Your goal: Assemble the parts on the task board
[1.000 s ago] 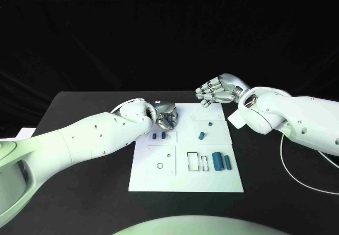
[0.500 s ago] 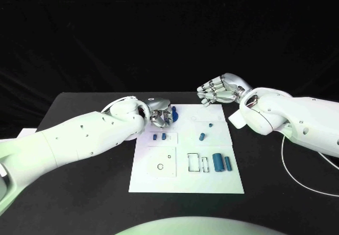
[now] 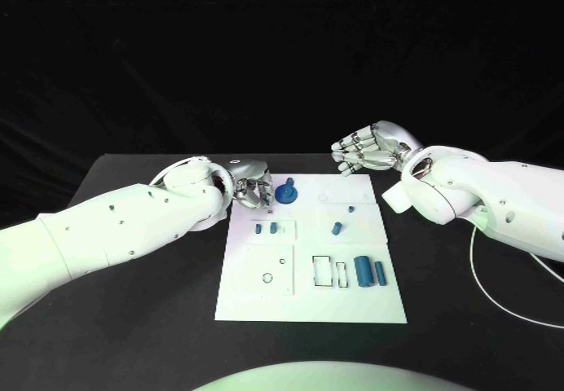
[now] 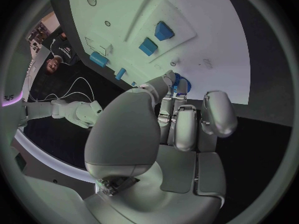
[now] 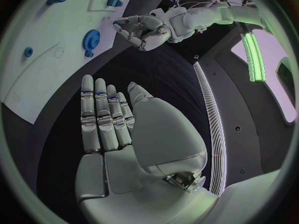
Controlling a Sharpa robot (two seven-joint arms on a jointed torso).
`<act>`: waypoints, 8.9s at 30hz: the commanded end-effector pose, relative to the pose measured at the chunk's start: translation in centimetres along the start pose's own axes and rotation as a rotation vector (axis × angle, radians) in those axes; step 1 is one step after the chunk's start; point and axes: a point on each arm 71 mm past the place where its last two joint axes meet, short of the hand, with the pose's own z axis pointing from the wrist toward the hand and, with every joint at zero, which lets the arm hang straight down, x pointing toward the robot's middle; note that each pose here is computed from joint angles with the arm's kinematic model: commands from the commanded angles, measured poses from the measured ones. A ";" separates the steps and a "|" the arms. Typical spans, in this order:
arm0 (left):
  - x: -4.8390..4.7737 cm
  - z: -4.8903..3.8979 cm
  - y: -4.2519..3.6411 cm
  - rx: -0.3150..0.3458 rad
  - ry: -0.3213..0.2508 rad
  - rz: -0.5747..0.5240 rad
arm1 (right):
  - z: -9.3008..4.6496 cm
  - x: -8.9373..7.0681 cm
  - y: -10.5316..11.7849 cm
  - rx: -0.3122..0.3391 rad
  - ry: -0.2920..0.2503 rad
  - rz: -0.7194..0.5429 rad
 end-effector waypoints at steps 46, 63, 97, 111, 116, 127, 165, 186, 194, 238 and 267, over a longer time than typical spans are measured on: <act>1.97 1.10 -0.22 -0.024 0.092 -0.016 | 0.1 0.4 0.3 -0.020 0.016 0.008; 2.10 1.08 -0.18 -0.029 0.107 -0.015 | 0.1 0.4 0.3 -0.019 0.015 0.008; 2.11 1.01 -0.20 -0.035 0.101 -0.032 | 0.1 0.4 0.3 -0.018 0.016 0.010; 2.01 0.89 0.26 -0.054 0.093 -0.040 | 0.1 0.3 0.1 -0.012 0.014 0.009; 1.91 0.71 0.38 -0.054 0.082 -0.044 | 0.1 0.2 0.1 -0.010 0.014 0.008; 1.38 -0.44 1.54 -0.074 0.063 -0.069 | 0.1 -0.2 -0.5 0.000 0.038 -0.048; 0.24 -6.60 4.37 0.076 -0.231 -1.439 | -0.9 3.0 -4.5 -0.031 0.276 -1.048; 0.40 -6.80 4.50 0.063 -0.224 -1.437 | -0.4 4.8 -5.0 -0.042 0.336 -1.031; 0.42 -6.85 4.53 0.062 -0.223 -1.436 | -0.3 5.1 -5.6 -0.009 0.367 -1.058; 0.21 -7.10 5.31 0.035 -0.290 -1.412 | -2.7 6.4 0.9 -0.204 0.222 -0.857; 0.46 -6.41 3.49 0.067 -0.247 -1.426 | -3.5 18.4 1.0 -0.308 0.485 -0.839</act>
